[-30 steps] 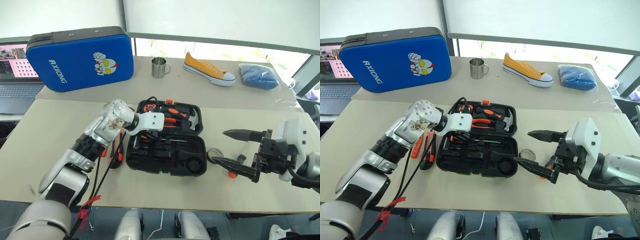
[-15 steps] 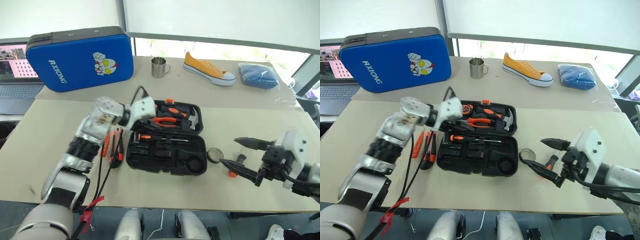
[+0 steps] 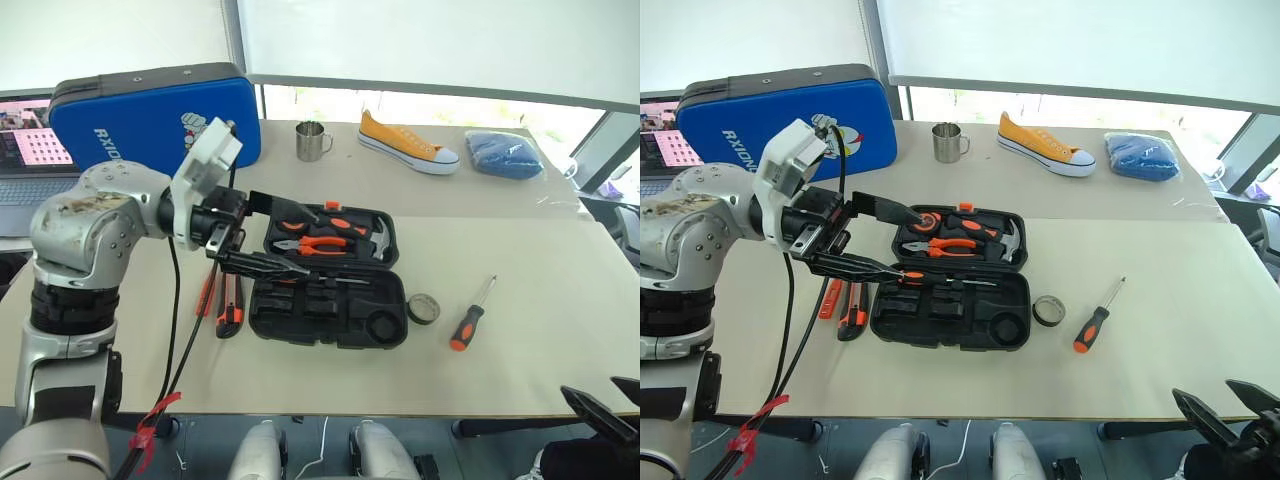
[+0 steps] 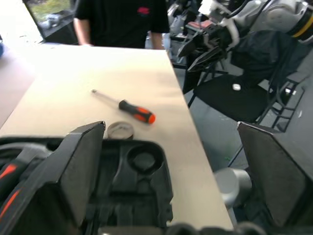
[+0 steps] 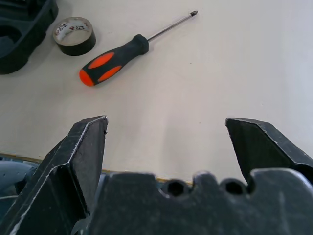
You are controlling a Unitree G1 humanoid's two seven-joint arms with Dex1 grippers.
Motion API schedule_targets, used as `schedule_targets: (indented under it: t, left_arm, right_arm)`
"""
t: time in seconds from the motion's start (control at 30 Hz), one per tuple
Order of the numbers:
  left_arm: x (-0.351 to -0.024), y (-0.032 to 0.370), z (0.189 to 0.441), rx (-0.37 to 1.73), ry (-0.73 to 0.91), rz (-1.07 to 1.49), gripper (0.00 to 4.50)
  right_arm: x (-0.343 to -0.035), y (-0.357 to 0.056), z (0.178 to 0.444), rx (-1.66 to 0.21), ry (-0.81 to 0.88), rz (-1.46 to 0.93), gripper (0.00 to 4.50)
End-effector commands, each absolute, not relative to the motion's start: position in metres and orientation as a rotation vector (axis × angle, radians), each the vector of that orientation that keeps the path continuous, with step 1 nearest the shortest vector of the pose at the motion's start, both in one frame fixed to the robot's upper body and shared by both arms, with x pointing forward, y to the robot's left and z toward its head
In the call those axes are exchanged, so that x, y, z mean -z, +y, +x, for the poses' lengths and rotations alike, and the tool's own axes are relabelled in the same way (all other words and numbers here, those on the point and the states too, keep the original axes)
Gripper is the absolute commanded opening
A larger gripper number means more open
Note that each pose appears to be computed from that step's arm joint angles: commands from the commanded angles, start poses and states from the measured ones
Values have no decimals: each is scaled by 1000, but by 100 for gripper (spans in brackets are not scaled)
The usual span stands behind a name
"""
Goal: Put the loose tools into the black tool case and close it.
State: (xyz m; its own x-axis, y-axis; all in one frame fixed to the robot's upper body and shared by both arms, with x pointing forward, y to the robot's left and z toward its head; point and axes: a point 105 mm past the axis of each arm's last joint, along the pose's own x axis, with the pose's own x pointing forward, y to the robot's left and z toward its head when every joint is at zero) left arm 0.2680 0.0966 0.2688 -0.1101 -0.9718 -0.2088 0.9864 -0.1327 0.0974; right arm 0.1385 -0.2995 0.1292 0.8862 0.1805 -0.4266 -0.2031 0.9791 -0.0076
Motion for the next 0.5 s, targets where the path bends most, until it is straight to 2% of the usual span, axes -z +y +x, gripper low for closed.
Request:
schedule_targets:
  t: [0.03,0.17,0.33,0.5]
  left_arm:
    - [-275,90,261,1718,31,304,445]
    - [-272,86,259,1726,19,339,445]
    - [-263,84,262,1693,5,440,445]
    - [-265,85,265,1670,-12,462,445]
  right_arm:
    - [-126,-275,164,-231,416,-47,450]
    - [-115,-255,186,-243,418,-10,450]
    - [-85,-250,207,-156,488,22,450]
    - [-78,-247,223,-123,475,79,450]
